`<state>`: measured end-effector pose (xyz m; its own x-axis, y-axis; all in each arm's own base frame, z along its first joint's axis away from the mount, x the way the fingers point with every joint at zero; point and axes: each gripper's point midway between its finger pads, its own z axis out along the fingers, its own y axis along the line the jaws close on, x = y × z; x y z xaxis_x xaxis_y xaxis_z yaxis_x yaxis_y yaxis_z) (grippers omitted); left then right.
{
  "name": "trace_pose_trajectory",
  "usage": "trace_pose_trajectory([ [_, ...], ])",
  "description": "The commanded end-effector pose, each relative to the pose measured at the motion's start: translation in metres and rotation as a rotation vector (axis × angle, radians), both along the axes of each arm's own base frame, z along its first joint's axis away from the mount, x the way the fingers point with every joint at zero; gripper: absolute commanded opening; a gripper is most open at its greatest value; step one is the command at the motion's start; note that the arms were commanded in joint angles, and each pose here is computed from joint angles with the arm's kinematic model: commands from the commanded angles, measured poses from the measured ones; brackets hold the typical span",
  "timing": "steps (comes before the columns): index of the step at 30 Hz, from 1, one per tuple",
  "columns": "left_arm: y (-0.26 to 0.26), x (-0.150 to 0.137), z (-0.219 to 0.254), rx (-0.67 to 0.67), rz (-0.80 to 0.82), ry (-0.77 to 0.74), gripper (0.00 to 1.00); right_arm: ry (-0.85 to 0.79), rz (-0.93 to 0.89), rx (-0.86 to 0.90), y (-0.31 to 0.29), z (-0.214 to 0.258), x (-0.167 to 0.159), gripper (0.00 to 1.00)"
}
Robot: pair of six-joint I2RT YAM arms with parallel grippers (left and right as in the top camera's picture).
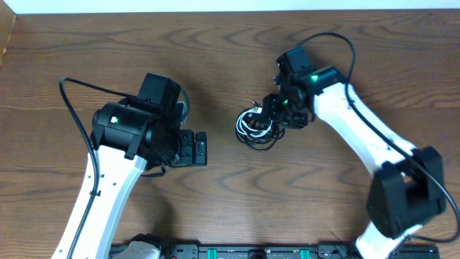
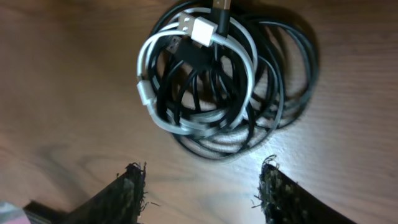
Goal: Untangle cables
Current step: 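Lower the right gripper onto the cable bundle and close on it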
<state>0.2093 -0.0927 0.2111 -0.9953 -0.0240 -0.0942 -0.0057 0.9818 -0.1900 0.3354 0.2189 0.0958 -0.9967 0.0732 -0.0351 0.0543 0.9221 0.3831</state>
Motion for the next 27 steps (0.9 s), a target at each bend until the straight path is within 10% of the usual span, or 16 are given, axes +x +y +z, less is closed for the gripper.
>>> trace_pose_trajectory([
  [1, 0.0, 0.0, 0.0, 0.005, 0.003, -0.002, 0.98, 0.055, -0.008, 0.04, 0.012, -0.016, 0.001, 0.53],
  [27, 0.0, 0.0, 0.0, 0.005, 0.003, -0.002, 0.98, 0.087, -0.162, -0.031, 0.02, -0.052, 0.012, 0.29],
])
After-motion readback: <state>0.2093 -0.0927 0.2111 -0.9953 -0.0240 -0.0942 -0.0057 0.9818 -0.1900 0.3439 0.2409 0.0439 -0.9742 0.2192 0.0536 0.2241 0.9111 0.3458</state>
